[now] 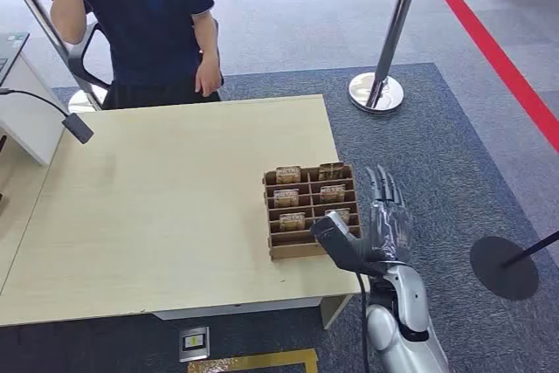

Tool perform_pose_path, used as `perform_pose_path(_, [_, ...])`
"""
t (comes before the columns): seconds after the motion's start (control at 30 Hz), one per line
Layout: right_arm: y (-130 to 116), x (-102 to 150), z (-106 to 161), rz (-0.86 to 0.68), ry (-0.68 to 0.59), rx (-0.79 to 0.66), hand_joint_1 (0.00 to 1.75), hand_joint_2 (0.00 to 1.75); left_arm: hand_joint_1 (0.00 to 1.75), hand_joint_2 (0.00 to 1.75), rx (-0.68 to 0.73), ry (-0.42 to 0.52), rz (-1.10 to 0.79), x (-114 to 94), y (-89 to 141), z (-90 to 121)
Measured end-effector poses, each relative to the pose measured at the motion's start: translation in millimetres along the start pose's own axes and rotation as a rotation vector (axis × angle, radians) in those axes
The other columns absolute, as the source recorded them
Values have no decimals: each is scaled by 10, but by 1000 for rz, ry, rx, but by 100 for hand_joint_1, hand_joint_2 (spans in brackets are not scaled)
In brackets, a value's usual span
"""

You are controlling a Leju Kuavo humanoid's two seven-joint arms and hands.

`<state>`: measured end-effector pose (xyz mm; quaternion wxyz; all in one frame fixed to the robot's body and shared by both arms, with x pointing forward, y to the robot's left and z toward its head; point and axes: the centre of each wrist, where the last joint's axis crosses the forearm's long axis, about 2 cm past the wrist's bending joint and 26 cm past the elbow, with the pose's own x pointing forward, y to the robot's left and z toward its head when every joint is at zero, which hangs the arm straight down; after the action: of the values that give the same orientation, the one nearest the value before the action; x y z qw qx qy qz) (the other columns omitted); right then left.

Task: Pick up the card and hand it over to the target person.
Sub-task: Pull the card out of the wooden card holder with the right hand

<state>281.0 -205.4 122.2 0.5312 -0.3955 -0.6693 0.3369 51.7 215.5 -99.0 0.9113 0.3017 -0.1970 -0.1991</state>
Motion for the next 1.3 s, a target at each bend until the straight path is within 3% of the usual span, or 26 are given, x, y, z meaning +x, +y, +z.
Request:
perform_pose_path(0.23, [58, -10, -113, 27, 35, 55, 31, 175, 0, 0, 0, 6, -2, 2, 12, -13])
perform_pose_path(0.57, [47, 119, -189, 31, -8, 54, 55, 175, 0, 0, -1, 14, 7, 0, 8, -9])
perform_pose_path(1.3, [170, 50, -106, 77, 28, 143, 62, 175, 0, 0, 18, 5, 7, 36, 5, -2])
